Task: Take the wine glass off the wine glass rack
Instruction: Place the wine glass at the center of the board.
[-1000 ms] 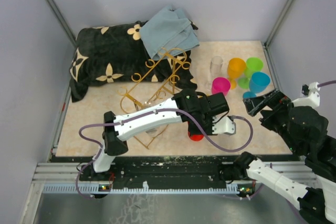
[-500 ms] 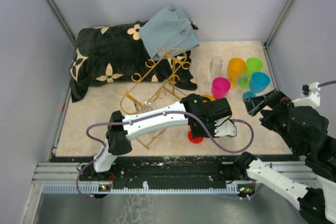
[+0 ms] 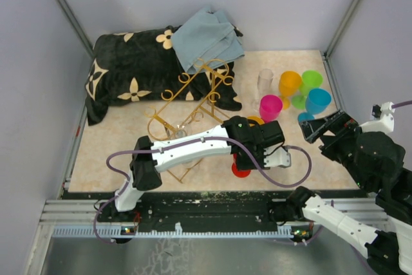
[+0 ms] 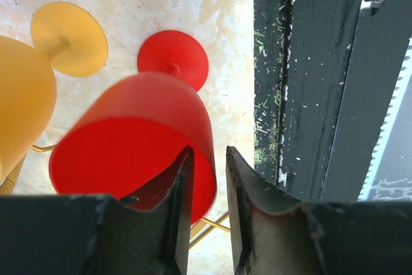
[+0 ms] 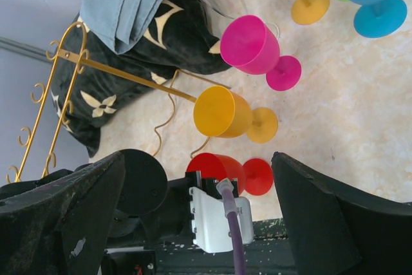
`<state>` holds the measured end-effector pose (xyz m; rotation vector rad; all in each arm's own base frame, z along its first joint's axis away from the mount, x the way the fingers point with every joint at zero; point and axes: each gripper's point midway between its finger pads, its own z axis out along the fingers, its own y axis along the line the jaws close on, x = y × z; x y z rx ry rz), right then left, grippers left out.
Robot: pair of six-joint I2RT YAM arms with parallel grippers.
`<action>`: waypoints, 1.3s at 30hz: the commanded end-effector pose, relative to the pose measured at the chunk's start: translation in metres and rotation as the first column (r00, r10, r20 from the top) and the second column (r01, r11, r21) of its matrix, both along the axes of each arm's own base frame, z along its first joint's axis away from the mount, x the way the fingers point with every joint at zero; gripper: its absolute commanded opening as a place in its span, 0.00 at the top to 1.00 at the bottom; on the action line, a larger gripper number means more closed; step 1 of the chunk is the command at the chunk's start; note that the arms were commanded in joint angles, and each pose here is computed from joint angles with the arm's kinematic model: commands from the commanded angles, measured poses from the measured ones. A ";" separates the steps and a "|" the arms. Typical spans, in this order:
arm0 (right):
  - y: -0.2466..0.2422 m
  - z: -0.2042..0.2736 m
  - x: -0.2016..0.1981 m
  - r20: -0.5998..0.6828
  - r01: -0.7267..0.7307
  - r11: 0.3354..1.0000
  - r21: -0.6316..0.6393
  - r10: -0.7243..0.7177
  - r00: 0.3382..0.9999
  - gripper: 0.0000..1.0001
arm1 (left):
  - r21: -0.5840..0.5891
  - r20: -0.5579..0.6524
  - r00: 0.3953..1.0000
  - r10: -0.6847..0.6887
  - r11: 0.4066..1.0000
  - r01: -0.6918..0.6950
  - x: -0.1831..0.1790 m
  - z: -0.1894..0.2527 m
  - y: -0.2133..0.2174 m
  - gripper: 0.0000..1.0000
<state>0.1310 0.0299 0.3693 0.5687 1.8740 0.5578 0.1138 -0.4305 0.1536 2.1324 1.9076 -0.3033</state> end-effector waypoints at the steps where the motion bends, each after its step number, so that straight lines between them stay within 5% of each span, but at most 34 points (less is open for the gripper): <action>1: -0.001 0.013 0.001 0.048 0.004 1.000 0.025 -0.006 0.999 0.04 | -0.028 0.009 1.000 0.004 1.000 -0.004 0.001 0.005 -0.007 0.62; 9: -0.002 0.015 0.000 0.052 0.002 1.000 0.026 -0.004 0.999 0.04 | -0.125 0.064 0.998 0.011 0.992 -0.003 0.009 0.051 -0.017 0.37; 17: -0.006 0.036 -0.001 0.090 0.013 0.999 0.047 -0.017 0.996 0.04 | -0.343 0.211 0.977 0.037 0.938 0.039 0.024 0.139 -0.015 0.29; 23: 0.009 0.049 0.014 0.084 -0.013 1.000 0.013 0.012 0.996 0.03 | -0.675 0.317 0.917 0.243 0.737 0.038 0.052 0.264 -0.002 0.19; 28: 0.051 0.054 0.041 0.051 -0.122 0.991 -0.060 0.125 0.991 0.03 | -0.825 0.228 0.837 0.497 0.555 -0.105 0.120 0.333 0.065 0.17; 33: 0.115 0.045 0.068 -0.021 -0.310 0.947 -0.078 0.310 0.951 0.03 | -0.848 0.104 0.758 0.644 0.456 -0.271 0.159 0.340 0.147 0.17; 39: 0.174 0.048 0.061 0.065 -0.474 0.857 0.202 0.472 0.879 0.03 | -0.825 -0.003 0.625 0.781 0.351 -0.443 0.169 0.309 0.220 0.17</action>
